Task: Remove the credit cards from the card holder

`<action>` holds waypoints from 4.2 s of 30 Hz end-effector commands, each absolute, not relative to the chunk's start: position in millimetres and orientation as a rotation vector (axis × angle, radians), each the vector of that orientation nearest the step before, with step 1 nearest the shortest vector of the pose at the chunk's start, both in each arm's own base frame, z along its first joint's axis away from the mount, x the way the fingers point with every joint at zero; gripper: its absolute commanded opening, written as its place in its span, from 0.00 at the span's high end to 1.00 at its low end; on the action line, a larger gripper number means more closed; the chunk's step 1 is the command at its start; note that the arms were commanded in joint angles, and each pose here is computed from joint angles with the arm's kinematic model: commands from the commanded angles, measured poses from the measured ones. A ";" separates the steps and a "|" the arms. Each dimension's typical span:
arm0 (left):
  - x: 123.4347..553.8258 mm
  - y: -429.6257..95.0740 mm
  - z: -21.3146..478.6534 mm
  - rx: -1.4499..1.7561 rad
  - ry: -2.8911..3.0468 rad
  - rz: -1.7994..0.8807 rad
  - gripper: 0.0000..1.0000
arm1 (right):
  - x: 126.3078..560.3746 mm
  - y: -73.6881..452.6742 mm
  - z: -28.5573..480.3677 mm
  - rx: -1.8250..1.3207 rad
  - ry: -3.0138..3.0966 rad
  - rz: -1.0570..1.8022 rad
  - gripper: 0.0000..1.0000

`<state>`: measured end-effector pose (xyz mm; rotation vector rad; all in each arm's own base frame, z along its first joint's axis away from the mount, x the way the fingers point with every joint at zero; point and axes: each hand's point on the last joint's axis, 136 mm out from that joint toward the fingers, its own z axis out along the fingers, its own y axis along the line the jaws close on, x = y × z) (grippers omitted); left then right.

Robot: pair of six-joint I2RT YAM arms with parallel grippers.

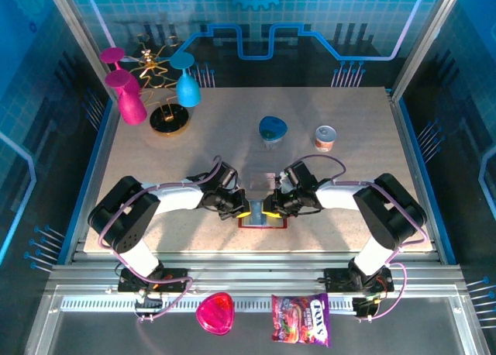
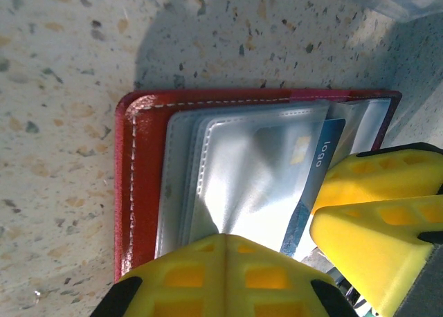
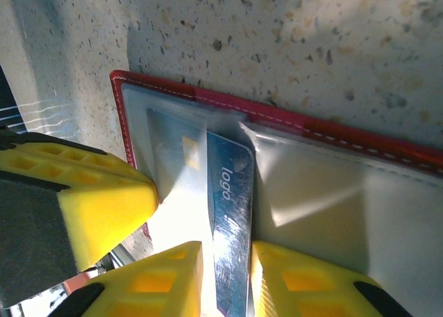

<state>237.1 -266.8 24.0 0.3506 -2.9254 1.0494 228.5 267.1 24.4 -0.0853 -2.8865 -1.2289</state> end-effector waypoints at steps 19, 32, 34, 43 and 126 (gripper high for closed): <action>230.5 -261.8 17.3 0.352 -2.907 0.981 0.98 | 230.7 264.9 25.5 -0.127 -2.844 -1.299 0.91; 229.7 -260.8 19.4 0.345 -2.911 0.977 0.98 | 229.0 234.7 28.1 -0.114 -2.913 -1.185 0.92; 230.1 -260.6 20.2 0.349 -2.911 0.979 0.98 | 229.0 227.9 29.4 -0.101 -2.932 -1.150 0.93; 232.3 -262.0 23.1 0.342 -2.915 0.988 0.98 | 231.3 215.3 40.1 -0.052 -2.986 -1.065 0.93; 254.1 -201.3 79.2 0.594 -3.094 1.207 0.82 | 299.2 240.8 159.6 1.928 -2.826 -0.580 1.00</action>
